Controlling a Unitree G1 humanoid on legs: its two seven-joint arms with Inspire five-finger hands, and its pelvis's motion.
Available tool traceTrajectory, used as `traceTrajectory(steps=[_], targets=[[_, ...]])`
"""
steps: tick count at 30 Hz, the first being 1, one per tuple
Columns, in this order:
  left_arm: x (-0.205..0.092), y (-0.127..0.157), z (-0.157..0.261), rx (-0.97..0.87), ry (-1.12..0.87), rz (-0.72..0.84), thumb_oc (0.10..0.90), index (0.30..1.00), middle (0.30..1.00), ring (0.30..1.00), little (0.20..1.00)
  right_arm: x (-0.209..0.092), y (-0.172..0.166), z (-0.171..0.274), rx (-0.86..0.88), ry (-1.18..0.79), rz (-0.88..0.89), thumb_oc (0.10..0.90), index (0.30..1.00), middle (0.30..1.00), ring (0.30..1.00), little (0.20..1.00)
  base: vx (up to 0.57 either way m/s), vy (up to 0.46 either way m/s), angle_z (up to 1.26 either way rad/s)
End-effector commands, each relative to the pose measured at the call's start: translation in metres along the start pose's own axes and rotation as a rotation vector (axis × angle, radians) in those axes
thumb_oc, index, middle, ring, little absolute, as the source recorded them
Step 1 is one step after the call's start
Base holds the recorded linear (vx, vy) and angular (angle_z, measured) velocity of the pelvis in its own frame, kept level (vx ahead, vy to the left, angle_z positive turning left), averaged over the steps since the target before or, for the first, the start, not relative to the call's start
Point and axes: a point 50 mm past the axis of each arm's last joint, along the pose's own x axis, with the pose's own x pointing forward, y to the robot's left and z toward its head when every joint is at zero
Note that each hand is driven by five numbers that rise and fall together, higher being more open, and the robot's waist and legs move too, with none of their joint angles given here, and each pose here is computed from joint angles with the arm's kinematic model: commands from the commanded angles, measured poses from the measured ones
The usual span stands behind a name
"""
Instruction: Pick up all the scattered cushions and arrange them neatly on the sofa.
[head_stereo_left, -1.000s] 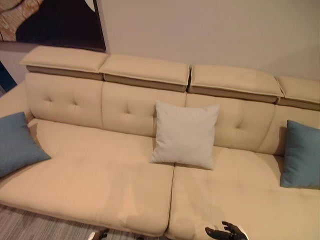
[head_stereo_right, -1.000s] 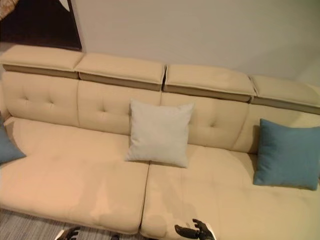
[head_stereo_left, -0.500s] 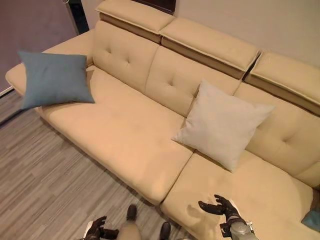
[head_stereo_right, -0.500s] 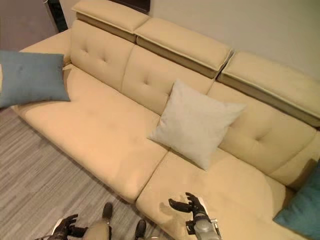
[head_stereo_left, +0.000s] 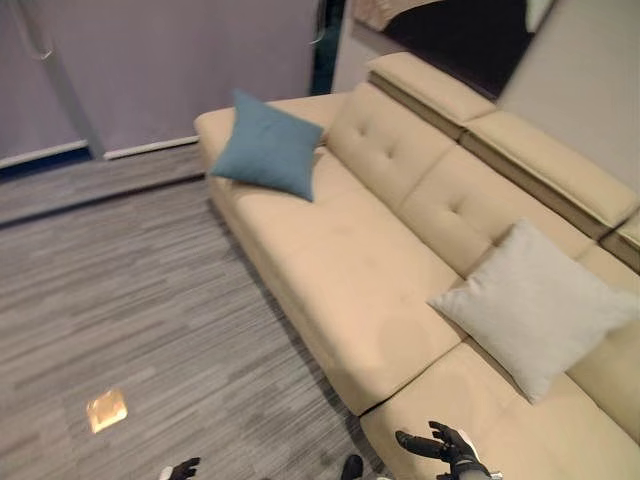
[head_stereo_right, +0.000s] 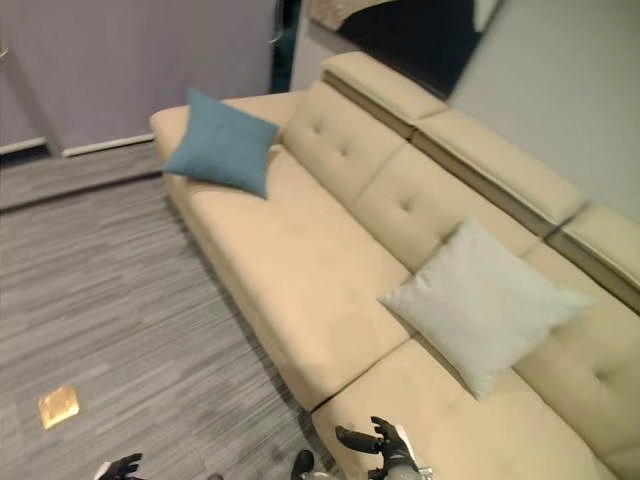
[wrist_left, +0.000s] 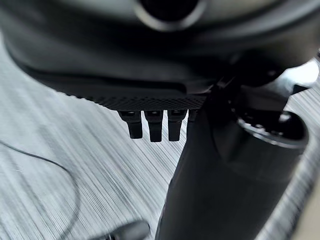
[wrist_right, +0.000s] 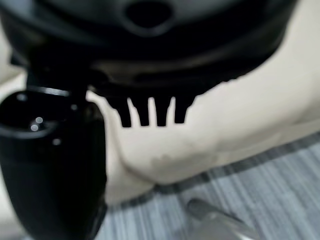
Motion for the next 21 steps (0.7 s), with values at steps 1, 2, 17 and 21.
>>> traceTrajectory(steps=[1,2,17,21], targets=[[0.002,-0.009,0.025,-0.012,-0.102,-0.009,0.8,0.9,0.9,0.9,0.9,0.003,-0.025,0.013,0.038,-0.062,-0.067,0.8,0.9,0.9,0.9,0.9,0.12,-0.124,1.82],[0.002,-0.01,0.025,-0.018,-0.103,-0.014,0.8,0.9,0.9,0.9,0.9,0.003,-0.025,0.009,0.027,-0.055,-0.064,0.8,0.9,0.9,0.9,0.9,0.1,-0.099,1.59],[-0.008,0.004,-0.036,-0.123,0.135,0.05,0.8,0.9,0.9,0.9,0.9,-0.005,-0.012,-0.02,0.024,0.05,-0.052,0.8,0.9,0.9,0.9,0.9,0.16,0.044,0.53],[-0.005,0.011,-0.028,-0.172,0.112,0.078,0.8,0.9,0.9,0.9,0.9,-0.002,-0.004,-0.01,0.007,0.025,-0.023,0.8,0.9,0.9,0.9,0.9,0.25,0.188,-0.26]])
